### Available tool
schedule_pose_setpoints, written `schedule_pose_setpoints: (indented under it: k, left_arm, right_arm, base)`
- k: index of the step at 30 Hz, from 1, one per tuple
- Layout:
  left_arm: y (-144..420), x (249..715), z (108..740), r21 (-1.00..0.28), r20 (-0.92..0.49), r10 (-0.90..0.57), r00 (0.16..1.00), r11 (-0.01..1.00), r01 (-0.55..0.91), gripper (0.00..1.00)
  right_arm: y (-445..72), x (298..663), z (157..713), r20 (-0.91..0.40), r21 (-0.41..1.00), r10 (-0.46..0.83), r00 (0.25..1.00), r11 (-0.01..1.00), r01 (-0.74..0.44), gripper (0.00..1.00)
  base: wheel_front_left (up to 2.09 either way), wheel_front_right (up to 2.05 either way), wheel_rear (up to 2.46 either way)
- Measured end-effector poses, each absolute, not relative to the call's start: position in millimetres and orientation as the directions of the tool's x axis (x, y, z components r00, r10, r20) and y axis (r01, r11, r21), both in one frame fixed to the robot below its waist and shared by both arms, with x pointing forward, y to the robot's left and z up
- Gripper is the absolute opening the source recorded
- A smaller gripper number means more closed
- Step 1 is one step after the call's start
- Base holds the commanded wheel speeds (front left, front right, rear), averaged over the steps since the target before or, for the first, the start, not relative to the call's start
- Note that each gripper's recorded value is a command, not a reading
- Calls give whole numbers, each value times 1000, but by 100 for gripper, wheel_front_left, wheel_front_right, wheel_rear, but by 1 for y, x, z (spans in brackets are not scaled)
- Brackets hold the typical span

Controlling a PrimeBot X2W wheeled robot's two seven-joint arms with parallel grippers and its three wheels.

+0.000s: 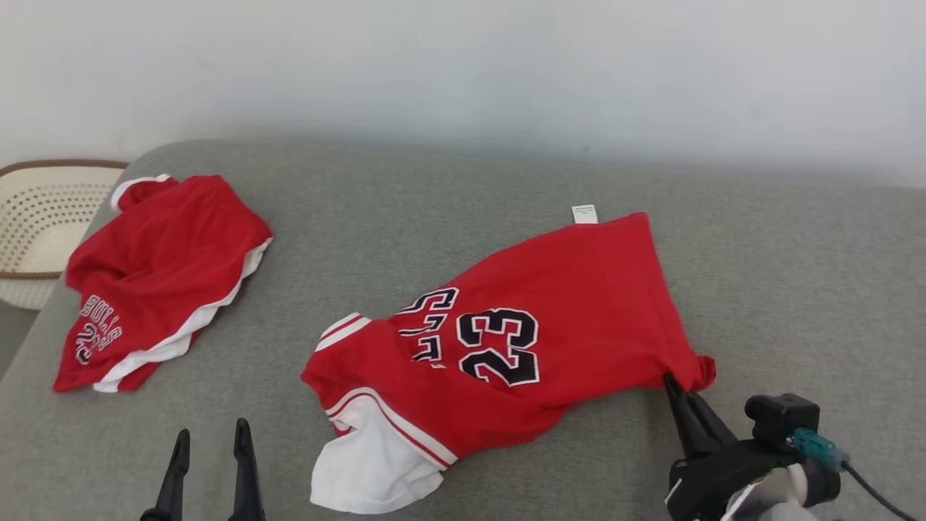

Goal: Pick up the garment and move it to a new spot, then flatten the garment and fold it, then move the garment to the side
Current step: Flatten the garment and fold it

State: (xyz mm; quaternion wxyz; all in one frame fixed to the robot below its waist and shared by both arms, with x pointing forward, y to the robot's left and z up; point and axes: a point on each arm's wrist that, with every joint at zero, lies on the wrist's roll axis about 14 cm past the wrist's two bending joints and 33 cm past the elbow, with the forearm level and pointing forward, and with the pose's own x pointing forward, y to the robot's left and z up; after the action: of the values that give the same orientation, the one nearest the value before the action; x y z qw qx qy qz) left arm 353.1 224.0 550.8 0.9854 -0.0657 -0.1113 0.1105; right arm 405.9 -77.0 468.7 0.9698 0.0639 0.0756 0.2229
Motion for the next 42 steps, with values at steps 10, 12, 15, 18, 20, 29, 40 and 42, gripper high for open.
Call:
schedule_pose_setpoints:
  k: [10,12,15,18,20,29,40,42]
  left_arm:
    - [202,366,551,-166,205,172,964,976,-139,100]
    - [203,366,549,-175,199,178,964,974,-144,100]
    - [204,364,546,-178,187,186,965,972,-153,100]
    - [204,363,545,-179,186,185,965,972,-152,100]
    - [204,362,544,-179,182,188,965,972,-155,100]
    - [212,358,544,-178,181,206,962,968,-175,100]
    - [228,346,537,-173,160,253,954,959,-225,100]
    - [228,346,536,-176,156,254,955,958,-226,100]
  right_arm:
    - [-106,366,497,-172,140,442,881,896,-422,0]
    - [-109,360,499,-183,149,439,880,897,-416,0]
    - [-113,358,499,-198,151,429,881,902,-405,0]
    - [-109,362,501,-190,157,436,879,898,-411,0]
    - [-107,372,507,-164,144,437,884,897,-417,0]
    - [-101,426,509,-153,63,432,889,902,-427,0]
    - [-92,466,477,-231,13,421,877,903,-430,100]
    - [-94,467,475,-222,14,416,882,906,-424,100]
  base:
    - [0,0,0]
    - [0,0,0]
    - [0,0,0]
    - [0,0,0]
    - [0,0,0]
    - [0,0,0]
    - [0,0,0]
    - [0,0,0]
